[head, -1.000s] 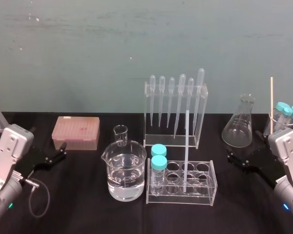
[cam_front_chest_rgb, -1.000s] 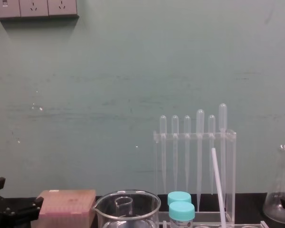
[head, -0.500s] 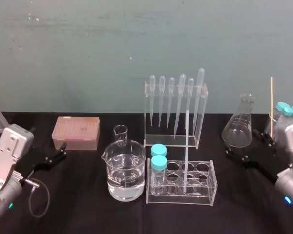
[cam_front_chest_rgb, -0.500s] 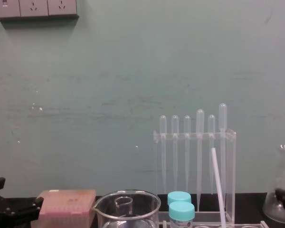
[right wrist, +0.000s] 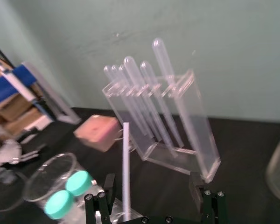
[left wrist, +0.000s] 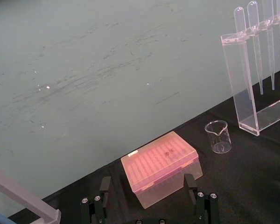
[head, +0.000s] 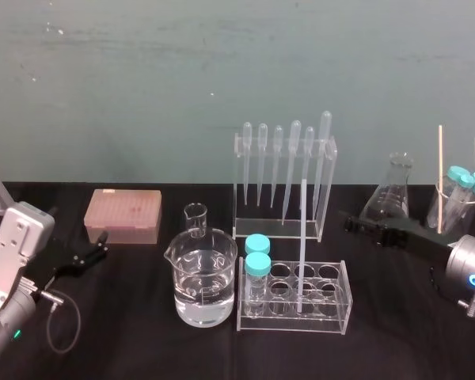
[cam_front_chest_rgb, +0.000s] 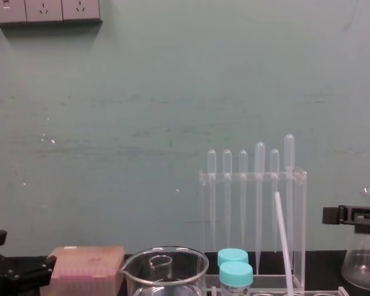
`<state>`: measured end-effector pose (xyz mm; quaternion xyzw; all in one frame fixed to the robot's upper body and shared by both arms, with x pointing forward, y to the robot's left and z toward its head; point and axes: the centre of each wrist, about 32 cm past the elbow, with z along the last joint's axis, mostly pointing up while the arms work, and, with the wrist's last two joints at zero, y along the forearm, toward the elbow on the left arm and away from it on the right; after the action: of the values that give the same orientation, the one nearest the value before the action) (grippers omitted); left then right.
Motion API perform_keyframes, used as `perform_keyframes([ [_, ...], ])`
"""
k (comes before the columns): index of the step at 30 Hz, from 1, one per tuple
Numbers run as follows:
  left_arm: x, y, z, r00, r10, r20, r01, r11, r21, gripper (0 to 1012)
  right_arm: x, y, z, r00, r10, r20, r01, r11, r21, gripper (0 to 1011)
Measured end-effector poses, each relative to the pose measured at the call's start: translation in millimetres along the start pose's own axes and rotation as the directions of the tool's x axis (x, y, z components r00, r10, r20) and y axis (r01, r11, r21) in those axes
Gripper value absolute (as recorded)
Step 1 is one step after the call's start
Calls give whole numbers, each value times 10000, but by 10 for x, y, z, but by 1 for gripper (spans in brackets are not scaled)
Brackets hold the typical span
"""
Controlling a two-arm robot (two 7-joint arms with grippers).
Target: Pick up the stirring rod with one hand, then place it down.
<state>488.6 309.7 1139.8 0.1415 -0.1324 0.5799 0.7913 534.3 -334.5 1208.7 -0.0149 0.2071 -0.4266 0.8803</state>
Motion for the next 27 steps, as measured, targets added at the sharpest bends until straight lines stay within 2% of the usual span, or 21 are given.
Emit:
perform_keyframes([
  [1,0,0,0,10000,0,0,0,10000,0,1000,17,23,32,9990,169,-421,-178,9997,-194,1003],
  [6,0,0,0,10000,-1,0,1,10000,1,1000,81,121,112,9841,658,-1649,-786,9942,-728,1003],
  [9,0,0,0,10000,0,0,0,10000,0,1000,108,195,138,9738,981,-2053,-1190,9886,-923,1003],
  [14,0,0,0,10000,0,0,0,10000,-1,1000,139,341,172,9653,1363,-2229,-1661,9787,-1207,1003],
  [21,0,0,0,10000,0,1,0,10000,0,1000,170,525,204,9626,1557,-2218,-1916,9699,-1505,1003],
  [27,0,0,0,10000,0,0,0,10000,0,1000,174,652,221,9569,1808,-2274,-2184,9638,-1531,1003],
])
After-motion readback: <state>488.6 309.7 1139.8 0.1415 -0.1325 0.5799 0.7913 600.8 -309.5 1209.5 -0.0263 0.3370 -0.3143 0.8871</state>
